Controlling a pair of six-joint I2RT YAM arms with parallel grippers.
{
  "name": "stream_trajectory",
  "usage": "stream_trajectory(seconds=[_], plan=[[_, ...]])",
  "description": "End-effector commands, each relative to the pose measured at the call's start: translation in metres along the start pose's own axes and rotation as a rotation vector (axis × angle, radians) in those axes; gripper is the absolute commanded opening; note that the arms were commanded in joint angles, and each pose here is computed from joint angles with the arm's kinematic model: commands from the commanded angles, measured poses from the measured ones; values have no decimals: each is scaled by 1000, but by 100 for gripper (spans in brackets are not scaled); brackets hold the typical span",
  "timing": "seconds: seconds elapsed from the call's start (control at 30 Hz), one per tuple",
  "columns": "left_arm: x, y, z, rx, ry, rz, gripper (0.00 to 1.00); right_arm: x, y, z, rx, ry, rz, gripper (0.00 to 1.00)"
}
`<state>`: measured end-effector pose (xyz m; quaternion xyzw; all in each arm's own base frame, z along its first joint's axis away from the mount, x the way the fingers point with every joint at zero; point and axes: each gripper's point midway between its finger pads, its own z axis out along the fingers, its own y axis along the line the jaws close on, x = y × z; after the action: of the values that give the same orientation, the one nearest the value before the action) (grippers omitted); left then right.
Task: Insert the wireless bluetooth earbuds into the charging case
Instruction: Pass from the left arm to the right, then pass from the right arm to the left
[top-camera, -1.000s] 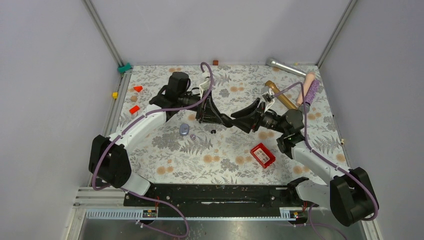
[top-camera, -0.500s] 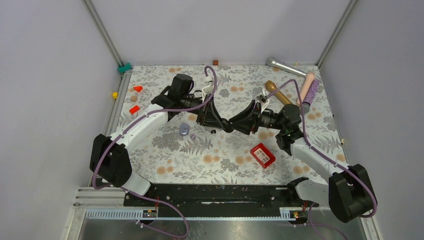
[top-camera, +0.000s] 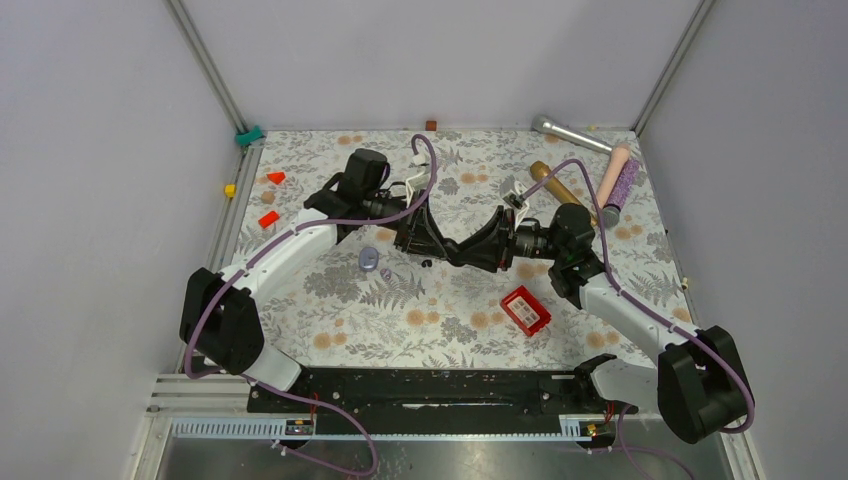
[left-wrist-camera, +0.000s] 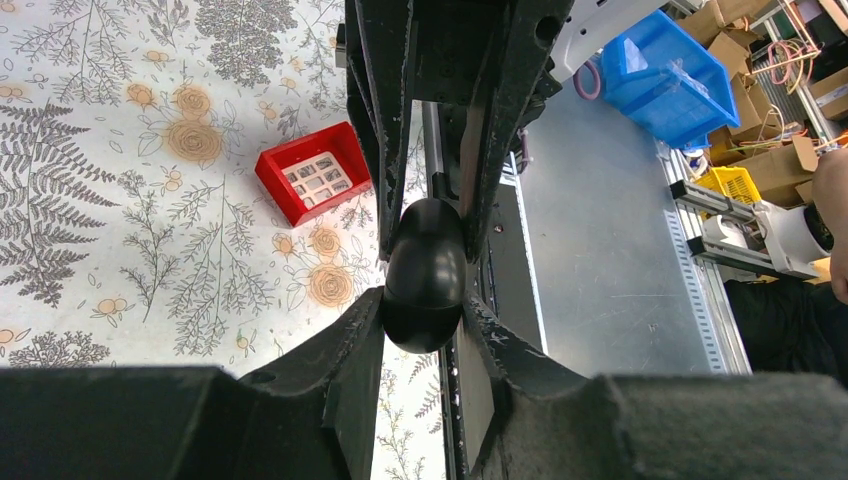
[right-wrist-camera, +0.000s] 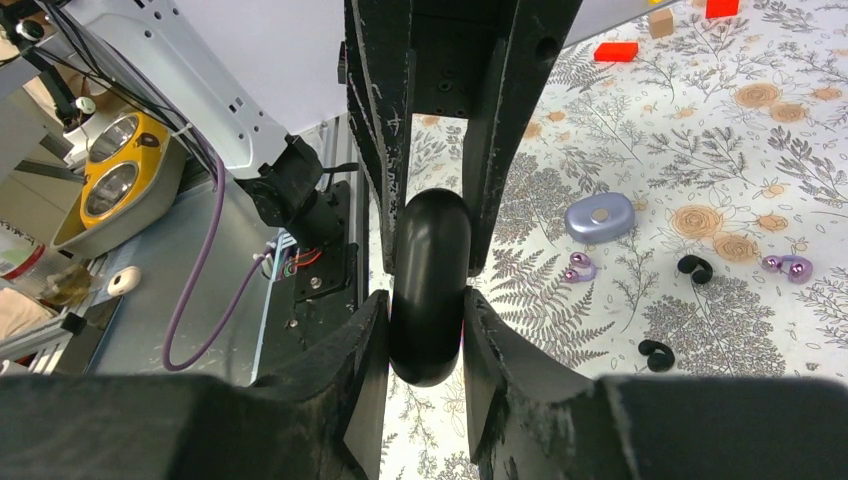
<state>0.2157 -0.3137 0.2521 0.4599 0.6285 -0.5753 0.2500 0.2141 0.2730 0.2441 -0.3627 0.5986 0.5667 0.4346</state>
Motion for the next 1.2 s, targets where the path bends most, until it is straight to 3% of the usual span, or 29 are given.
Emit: stream_trajectory(seconds=[0.0,0.13,0.2,0.27,0.3,0.47,1.17], plan=[[-24,-2,-1,-3,-34,109,16,-16,15,3,-55,-13,-92,9],[-22,1,0,-8,-31,95,52,-25,20,2,-54,-54,-98,5],[-22,2,0,-11,-29,92,62,-32,20,2,-36,-84,-98,5],[-21,4,1,-14,-27,88,79,-37,17,1,-3,-112,-94,5],[-21,4,1,-16,-27,87,81,-39,15,1,12,-121,-88,4],[-21,5,1,-20,-26,87,80,-38,10,1,24,-118,-67,2],[-24,-1,5,-5,-25,90,35,-23,-18,5,112,-86,-21,0]])
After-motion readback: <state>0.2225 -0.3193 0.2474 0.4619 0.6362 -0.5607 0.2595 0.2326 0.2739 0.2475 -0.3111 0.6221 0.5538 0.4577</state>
